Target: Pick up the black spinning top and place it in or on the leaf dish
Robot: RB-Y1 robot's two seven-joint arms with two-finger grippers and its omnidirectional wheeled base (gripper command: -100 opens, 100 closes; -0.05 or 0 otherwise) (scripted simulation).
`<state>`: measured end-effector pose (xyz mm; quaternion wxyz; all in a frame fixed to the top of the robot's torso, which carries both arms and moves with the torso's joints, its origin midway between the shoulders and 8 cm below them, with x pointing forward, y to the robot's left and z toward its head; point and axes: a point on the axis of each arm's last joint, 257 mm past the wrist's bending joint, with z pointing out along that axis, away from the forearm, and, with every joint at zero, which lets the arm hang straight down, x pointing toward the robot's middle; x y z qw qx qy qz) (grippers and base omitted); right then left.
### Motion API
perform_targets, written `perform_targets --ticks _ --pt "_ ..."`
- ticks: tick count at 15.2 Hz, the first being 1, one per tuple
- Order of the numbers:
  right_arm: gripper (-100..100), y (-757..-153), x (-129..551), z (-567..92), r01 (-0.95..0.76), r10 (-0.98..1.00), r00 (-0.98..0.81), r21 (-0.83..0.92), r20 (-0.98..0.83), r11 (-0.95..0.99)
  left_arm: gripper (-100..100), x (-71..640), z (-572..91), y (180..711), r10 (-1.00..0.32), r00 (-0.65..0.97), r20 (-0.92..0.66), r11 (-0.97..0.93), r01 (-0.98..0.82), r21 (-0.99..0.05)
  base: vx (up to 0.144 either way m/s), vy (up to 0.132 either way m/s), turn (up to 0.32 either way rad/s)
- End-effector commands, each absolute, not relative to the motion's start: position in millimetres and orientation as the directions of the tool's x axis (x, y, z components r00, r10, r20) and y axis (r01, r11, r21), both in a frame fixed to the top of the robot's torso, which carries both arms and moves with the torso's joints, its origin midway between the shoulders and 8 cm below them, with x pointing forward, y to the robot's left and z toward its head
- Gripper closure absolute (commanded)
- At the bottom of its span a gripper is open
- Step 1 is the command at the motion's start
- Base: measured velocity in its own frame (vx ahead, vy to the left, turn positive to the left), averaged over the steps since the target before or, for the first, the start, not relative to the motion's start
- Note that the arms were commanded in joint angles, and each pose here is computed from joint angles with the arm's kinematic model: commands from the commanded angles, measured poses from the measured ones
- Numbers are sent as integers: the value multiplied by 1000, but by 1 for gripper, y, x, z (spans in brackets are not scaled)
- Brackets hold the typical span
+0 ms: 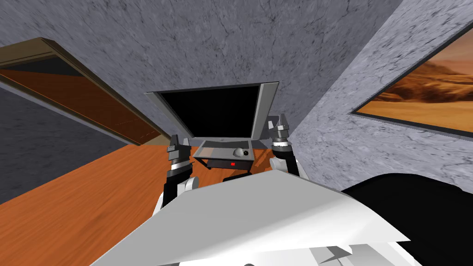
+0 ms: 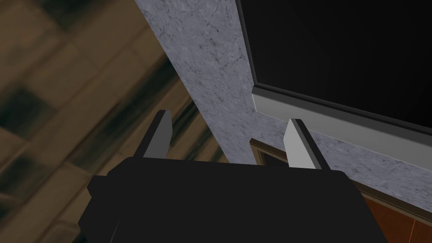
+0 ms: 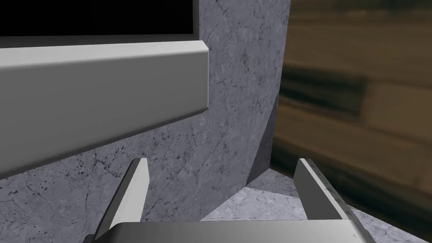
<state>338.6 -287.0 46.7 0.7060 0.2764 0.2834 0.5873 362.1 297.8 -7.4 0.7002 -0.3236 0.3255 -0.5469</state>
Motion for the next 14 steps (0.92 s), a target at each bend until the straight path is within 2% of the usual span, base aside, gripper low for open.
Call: perform_targets --ticks 1,9,14 --pt "-100 -287 345 38 -660 991 117 740 -68 129 0 362 -7 298 -977 190 -102 192 555 -809 -12 23 -24" --pt "-100 -308 387 -21 -554 991 -20 824 133 -122 0 362 -7 298 -977 190 -102 192 555 -809 -31 91 -59" --pt "-100 -320 404 -52 -494 969 -46 837 243 -234 0 362 -7 298 -977 190 -102 192 555 -809 5 68 -43"
